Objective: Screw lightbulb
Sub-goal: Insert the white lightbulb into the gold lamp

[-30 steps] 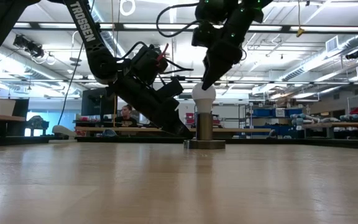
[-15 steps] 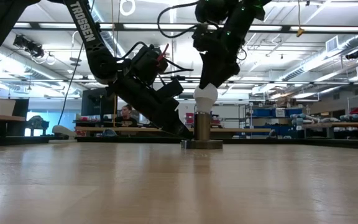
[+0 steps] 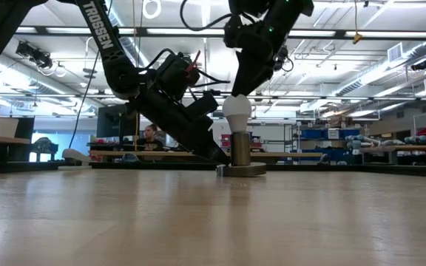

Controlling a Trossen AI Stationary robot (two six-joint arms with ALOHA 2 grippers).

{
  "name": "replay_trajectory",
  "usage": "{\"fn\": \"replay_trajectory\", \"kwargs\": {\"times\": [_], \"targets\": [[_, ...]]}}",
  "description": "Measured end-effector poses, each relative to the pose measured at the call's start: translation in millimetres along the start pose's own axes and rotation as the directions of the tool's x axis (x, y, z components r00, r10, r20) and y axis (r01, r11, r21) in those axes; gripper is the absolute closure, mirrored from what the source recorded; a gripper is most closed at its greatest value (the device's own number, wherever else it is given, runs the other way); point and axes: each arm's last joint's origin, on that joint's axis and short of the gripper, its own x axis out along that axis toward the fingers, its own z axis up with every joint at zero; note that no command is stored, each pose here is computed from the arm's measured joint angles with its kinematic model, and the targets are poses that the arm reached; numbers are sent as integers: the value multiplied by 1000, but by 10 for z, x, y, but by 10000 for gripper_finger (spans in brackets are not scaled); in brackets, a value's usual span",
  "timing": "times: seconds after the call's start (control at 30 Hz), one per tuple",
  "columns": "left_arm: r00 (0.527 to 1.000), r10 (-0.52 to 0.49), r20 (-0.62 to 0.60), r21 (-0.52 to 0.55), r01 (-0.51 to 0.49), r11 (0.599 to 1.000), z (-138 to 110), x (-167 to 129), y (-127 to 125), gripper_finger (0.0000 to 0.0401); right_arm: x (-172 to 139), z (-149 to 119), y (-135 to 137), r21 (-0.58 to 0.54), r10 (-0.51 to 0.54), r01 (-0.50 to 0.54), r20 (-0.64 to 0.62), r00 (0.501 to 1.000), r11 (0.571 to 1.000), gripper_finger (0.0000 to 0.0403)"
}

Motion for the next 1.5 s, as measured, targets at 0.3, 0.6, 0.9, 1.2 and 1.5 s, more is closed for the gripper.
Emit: {"fn": "replay_trajectory", "kwargs": {"times": [0.3,0.6,0.9,1.2,1.5], "targets": [[1000,0,-5,-1,0,1000,-5,0,0,401,16,-47,-26,-23,-14,13,-30,999,1000,158],[1000,0,-7,-1,0,1000,-8,0,-1,401,2,-32,-18,-141,-88,85,-12,996,986,115],[1000,0,-8,-1,0,1000,-9,0,-1,401,12,-31,-89,-174,-15,13,-12,1000,985,89],[1000,0,-10,-1,0,1000,-10,0,0,401,107,-29,-195,-168,22,-26,-24,999,985,161],[1000,0,-10,-1,0,1000,-11,0,0,401,90,-61,-182,137,16,-8,-61,998,991,196]]}}
